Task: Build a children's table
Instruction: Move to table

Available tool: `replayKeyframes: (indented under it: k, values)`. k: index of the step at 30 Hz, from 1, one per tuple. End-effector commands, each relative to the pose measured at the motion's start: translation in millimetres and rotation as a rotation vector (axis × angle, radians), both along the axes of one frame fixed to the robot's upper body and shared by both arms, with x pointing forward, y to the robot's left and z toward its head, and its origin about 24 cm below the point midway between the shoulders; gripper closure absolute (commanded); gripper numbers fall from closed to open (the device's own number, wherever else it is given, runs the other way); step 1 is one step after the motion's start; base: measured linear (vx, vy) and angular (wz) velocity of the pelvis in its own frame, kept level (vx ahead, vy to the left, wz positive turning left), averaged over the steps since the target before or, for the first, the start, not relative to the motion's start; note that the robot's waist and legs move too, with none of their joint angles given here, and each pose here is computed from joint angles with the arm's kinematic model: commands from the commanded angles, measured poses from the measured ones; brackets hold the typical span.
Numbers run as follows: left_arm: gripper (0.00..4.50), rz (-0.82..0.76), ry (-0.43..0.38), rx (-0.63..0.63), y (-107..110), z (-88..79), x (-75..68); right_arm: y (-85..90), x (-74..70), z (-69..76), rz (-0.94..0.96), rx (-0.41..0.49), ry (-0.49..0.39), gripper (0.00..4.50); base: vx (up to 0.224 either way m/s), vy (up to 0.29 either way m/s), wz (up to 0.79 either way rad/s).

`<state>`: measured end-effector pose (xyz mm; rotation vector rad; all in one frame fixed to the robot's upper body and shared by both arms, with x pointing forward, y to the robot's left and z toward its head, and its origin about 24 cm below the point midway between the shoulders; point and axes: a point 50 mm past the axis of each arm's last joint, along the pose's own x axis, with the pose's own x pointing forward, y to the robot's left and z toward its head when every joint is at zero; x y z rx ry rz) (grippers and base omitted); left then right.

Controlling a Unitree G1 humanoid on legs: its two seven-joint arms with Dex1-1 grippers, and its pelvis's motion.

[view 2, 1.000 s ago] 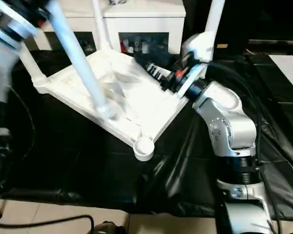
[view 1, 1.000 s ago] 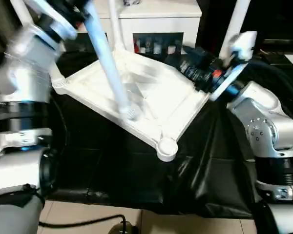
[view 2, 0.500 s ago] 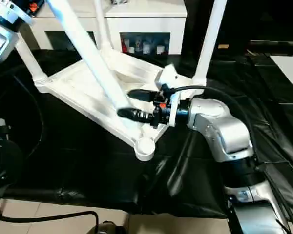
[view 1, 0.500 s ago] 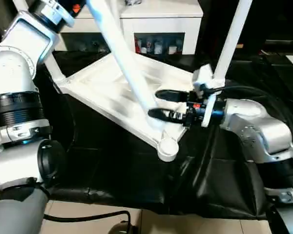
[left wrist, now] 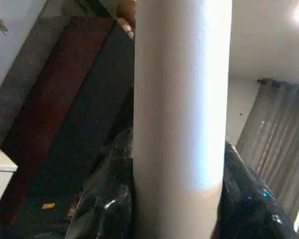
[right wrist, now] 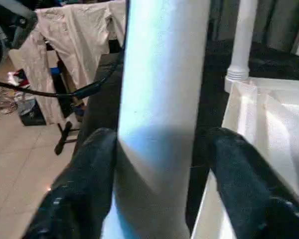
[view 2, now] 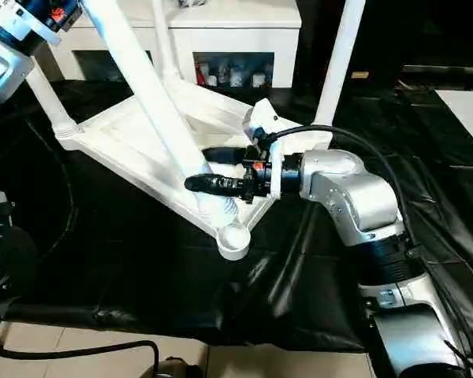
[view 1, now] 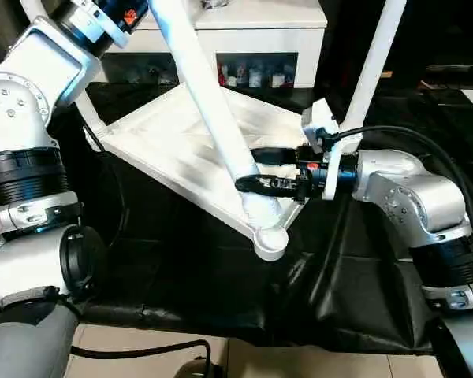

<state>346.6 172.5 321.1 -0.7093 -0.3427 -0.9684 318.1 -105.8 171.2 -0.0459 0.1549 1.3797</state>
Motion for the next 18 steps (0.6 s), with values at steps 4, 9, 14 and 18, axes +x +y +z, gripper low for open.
replayKeyframes:
  k: [4,9,14,18]
  values:
    - [3.0,-0.016,-0.028,0.001,-4,7.9,-2.8,6.3,1.3,-2.3,0.006,-0.07,-0.008,2.17,0.0,0.0,0.0]
    - [3.0,-0.021,-0.027,-0.003,-6,7.4,-2.4,15.5,3.5,-9.4,-0.023,-0.11,-0.013,2.58,0.0,0.0,0.0]
    - [3.0,-0.024,-0.026,-0.009,-6,7.6,-2.1,23.6,5.0,-14.8,-0.057,-0.112,0.003,2.62,0.0,0.0,0.0]
    - [3.0,-0.026,-0.028,-0.008,-7,7.5,-2.0,25.0,4.6,-15.8,-0.056,-0.114,0.003,2.64,0.0,0.0,0.0]
